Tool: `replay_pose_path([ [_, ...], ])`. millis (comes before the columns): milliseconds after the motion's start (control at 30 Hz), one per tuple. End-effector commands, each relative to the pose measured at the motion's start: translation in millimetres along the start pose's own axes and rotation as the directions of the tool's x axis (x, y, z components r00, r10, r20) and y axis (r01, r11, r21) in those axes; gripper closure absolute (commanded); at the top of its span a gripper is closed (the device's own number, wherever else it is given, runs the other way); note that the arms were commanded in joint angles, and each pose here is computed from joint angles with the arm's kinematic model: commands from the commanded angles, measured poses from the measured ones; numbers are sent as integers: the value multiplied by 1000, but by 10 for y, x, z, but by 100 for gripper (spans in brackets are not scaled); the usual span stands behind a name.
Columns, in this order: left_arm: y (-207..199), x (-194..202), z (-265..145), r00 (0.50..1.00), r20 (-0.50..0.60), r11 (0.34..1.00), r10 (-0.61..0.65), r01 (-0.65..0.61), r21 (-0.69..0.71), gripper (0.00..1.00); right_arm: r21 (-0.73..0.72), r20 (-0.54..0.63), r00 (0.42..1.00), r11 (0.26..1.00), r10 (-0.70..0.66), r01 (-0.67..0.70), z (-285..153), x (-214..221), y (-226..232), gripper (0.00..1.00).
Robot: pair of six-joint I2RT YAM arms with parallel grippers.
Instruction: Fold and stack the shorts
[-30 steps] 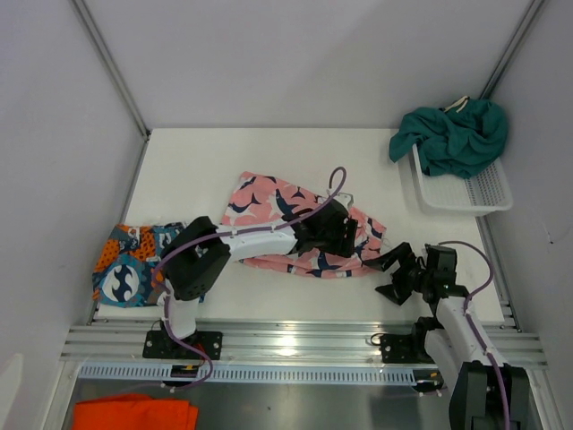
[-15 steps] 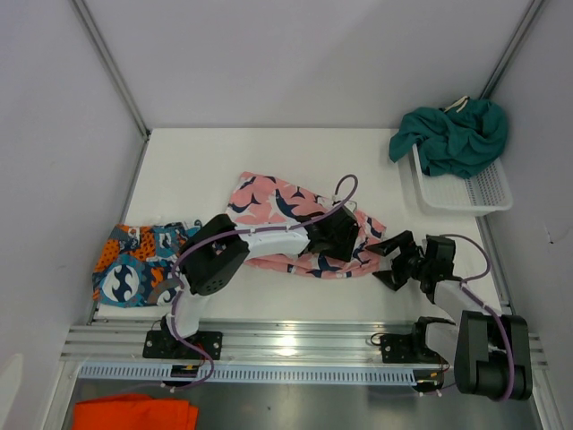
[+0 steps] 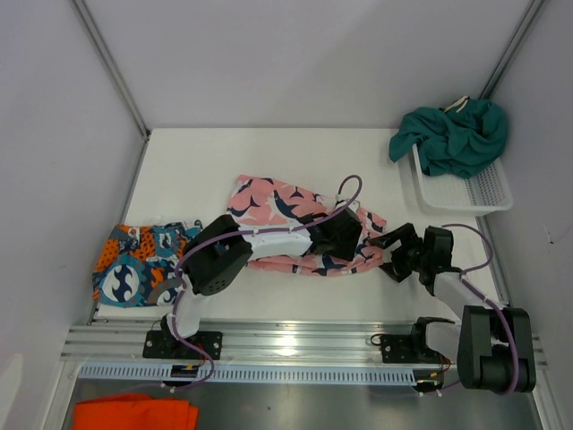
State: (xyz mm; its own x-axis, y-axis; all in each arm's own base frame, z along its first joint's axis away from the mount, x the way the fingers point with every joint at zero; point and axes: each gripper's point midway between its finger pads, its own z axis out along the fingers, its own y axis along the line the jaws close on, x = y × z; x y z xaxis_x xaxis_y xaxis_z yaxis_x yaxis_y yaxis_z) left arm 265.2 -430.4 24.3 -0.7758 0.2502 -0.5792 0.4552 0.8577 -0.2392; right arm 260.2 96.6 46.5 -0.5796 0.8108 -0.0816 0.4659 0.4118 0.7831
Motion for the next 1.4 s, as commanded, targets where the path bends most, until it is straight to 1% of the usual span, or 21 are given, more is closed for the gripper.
replay_pose_path([
  [0, 41, 320, 159, 996, -82, 999, 38, -39, -10, 35, 145, 65, 997, 989, -49, 39, 40, -88, -273, 6],
  [100, 19, 330, 164, 995, -82, 999, 49, -50, 0, 35, 137, 66, 996, 990, -53, 43, 101, -107, -242, 9],
  [133, 10, 317, 166, 996, -79, 999, 49, -49, 2, 35, 136, 58, 997, 990, -54, 46, 113, -95, -242, 15],
  [167, 7, 323, 170, 995, -79, 998, 56, -56, 3, 35, 134, 59, 997, 990, -57, 49, 121, -105, -233, 18],
  [200, 11, 325, 172, 995, -79, 998, 58, -58, 2, 35, 129, 64, 996, 990, -60, 52, 127, -121, -214, 24],
  [233, 18, 332, 179, 995, -79, 998, 58, -58, 0, 35, 126, 69, 995, 990, -66, 57, 126, -133, -201, 38],
  [333, 33, 347, 175, 995, -79, 998, 60, -60, -6, 35, 125, 97, 992, 990, -75, 63, 99, -174, -174, 56],
  [400, 31, 342, 163, 996, -72, 998, 57, -58, -2, 35, 137, 114, 990, 988, -82, 66, 84, -183, -191, 58],
  [433, 27, 319, 152, 996, -67, 998, 55, -56, 0, 35, 132, 127, 988, 989, -85, 68, 70, -201, -176, 69],
  [500, 9, 311, 145, 996, -65, 998, 59, -59, 6, 35, 122, 131, 987, 990, -89, 73, 64, -196, -159, 79],
  [533, 7, 308, 144, 996, -65, 998, 59, -59, 6, 35, 118, 134, 987, 990, -94, 78, 60, -199, -146, 87],
  [567, -1, 292, 130, 996, -61, 998, 60, -60, 8, 35, 120, 135, 985, 989, -103, 87, 52, -202, -139, 88],
  [633, 3, 294, 109, 996, -58, 998, 64, -64, 4, 35, 127, 141, 983, 987, -114, 96, 44, -222, -132, 99],
  [767, 46, 172, -53, 996, 20, 996, 88, -88, 5, 32, 145, 124, 982, 981, -144, 126, -12, -214, -52, 100],
  [800, -2, 44, -178, 993, 64, 995, 94, -96, 25, 32, 145, 107, 979, 977, -172, 156, -16, -175, -16, 100],
  [900, 23, -42, -320, 978, 138, 986, 157, -162, 27, 29, 145, 97, 973, 971, -207, 192, -70, -201, 127, 100],
  [933, -49, -136, -452, 964, 184, 978, 194, -205, 46, 26, 147, 89, 967, 964, -238, 224, -82, -197, 166, 100],
  [967, 31, -46, -466, 959, 183, 974, 217, -225, 21, 24, 165, 73, 965, 957, -252, 238, -105, -179, 162, 100],
  [1033, -49, -102, -597, 934, 242, 961, 261, -276, 27, 23, 174, 70, 946, 938, -316, 300, -126, -219, 304, 100],
  [1200, -175, -91, -773, 884, 350, 943, 308, -332, 7, 20, 190, 26, 925, 910, -379, 368, -119, -179, 441, 100],
  [1367, -346, -160, -905, 843, 414, 924, 342, -383, 17, 18, 195, -3, 911, 894, -412, 405, -67, -83, 478, 100],
])
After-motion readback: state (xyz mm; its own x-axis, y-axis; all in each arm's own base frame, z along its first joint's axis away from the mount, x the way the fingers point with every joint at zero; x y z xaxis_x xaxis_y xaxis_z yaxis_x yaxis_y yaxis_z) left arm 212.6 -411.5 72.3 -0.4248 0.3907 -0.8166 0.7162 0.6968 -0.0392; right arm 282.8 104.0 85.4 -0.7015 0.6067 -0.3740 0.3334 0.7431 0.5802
